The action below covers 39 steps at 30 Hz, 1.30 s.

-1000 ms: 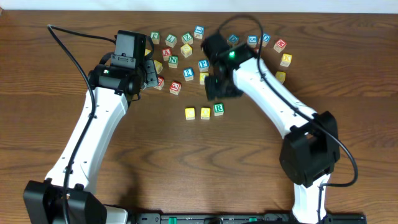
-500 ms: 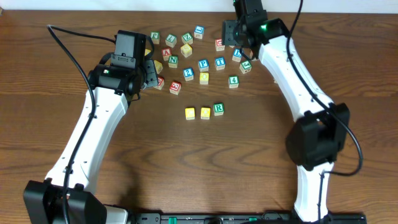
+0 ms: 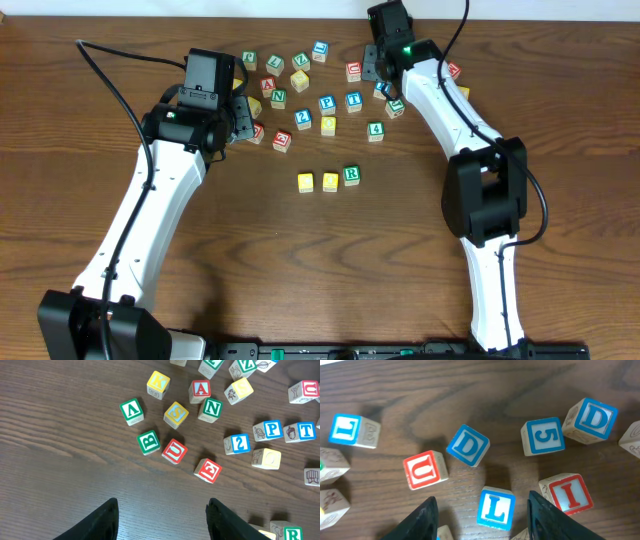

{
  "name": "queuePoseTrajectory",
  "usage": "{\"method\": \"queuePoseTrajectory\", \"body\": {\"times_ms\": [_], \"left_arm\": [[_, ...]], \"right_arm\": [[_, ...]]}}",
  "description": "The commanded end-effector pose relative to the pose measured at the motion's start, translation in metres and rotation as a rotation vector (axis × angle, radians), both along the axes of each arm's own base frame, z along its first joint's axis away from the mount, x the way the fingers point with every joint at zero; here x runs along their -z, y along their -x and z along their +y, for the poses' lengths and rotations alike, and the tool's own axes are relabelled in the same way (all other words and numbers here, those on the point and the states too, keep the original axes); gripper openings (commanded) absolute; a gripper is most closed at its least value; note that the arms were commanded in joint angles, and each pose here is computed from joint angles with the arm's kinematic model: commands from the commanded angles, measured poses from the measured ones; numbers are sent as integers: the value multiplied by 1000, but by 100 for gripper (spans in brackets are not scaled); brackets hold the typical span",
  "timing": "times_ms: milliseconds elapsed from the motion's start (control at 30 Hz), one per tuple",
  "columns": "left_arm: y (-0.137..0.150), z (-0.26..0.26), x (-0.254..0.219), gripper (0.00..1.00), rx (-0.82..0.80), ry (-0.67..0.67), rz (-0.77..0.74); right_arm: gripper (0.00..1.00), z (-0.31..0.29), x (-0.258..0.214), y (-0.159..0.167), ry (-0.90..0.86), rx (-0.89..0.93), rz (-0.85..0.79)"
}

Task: Spell out CORL
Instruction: 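Open the right gripper and move it back over the pile, then grasp the blue L block with the right gripper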

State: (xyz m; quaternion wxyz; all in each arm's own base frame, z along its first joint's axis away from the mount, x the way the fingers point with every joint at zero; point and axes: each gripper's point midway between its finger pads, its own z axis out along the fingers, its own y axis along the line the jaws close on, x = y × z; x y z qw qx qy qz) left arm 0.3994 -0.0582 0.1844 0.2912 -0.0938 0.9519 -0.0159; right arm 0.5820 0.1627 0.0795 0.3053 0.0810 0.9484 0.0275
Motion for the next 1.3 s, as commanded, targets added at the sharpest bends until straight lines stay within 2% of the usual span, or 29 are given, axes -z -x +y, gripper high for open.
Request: {"method": "queuePoseTrajectory", "body": {"times_ms": [0, 300, 467, 1033, 1267], "left_arm": [[-2, 3, -2, 56, -18, -2, -6], [-2, 3, -2, 56, -18, -2, -6], [-2, 3, -2, 56, -18, -2, -6], [-2, 3, -2, 56, -18, -2, -6], [-2, 3, -2, 56, -18, -2, -6]], "right_arm": [[53, -13, 23, -5, 1, 69, 24], [53, -13, 47, -7, -12, 82, 48], [44, -12, 48, -5, -19, 84, 58], [42, -15, 69, 3, -5, 88, 103], [35, -16, 71, 5, 0, 90, 116]]}}
